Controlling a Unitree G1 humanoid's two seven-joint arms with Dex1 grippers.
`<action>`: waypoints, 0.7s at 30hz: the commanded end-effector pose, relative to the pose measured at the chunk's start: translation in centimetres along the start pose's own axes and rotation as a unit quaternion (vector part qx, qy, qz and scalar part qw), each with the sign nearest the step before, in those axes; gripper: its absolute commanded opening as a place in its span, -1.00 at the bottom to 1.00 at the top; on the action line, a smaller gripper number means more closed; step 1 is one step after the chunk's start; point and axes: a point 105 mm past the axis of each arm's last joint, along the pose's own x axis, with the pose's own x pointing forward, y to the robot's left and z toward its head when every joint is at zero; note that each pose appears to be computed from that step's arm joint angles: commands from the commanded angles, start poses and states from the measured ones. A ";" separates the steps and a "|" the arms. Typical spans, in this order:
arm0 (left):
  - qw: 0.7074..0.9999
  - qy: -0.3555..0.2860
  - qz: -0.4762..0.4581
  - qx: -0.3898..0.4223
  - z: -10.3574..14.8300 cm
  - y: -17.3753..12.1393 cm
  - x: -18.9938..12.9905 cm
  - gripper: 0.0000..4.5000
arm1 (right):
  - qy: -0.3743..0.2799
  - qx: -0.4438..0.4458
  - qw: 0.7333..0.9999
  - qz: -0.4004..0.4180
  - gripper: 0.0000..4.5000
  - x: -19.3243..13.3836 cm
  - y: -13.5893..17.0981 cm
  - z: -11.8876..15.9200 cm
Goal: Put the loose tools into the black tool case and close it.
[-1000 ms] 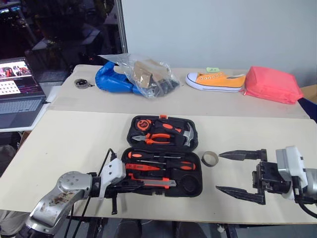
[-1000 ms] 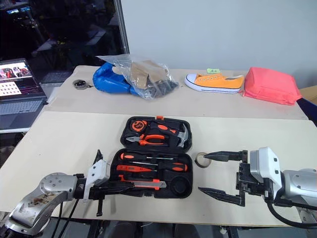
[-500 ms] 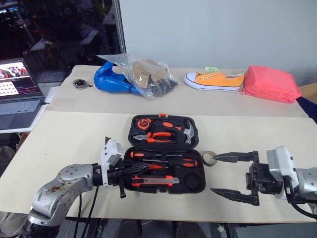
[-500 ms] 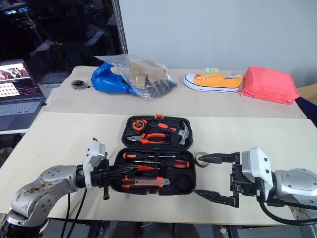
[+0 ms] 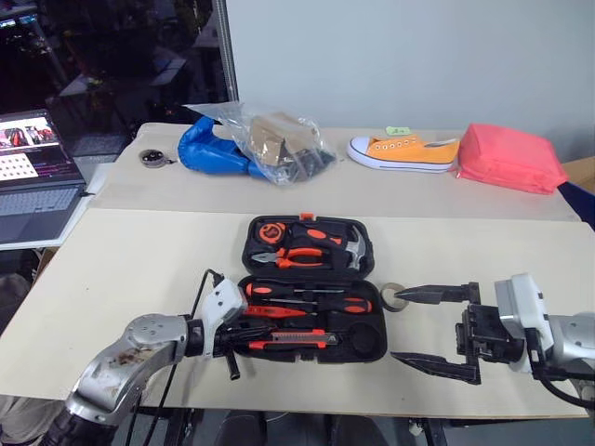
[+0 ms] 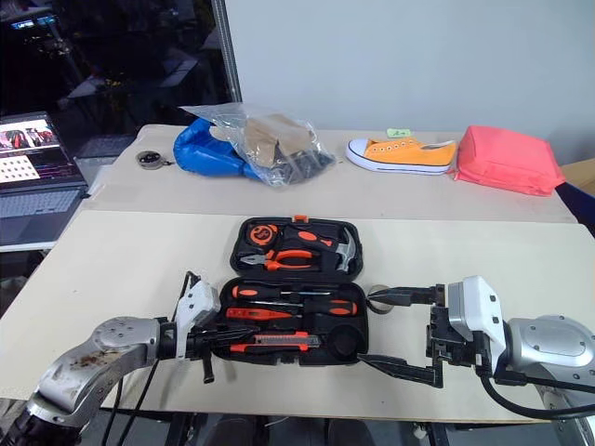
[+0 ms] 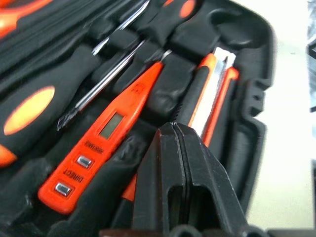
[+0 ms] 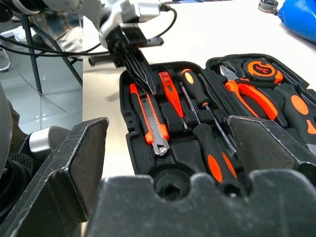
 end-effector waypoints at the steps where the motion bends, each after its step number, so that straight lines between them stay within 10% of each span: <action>1: 1.000 0.015 -0.018 -0.021 -0.8 -0.6 1.0 -0.99 | -0.009 -0.010 1.000 -0.001 1.00 0.4 0.0 0.7; 11: 0.978 -0.189 -0.006 0.082 6.6 -2.4 -4.0 -0.99 | 0.069 0.011 0.992 -0.106 1.00 -1.8 -3.4 -1.7; 21: 0.982 -0.135 -0.043 0.129 8.2 -4.6 -7.4 0.48 | 0.223 -0.014 0.972 -0.070 1.00 -3.0 -5.3 -5.0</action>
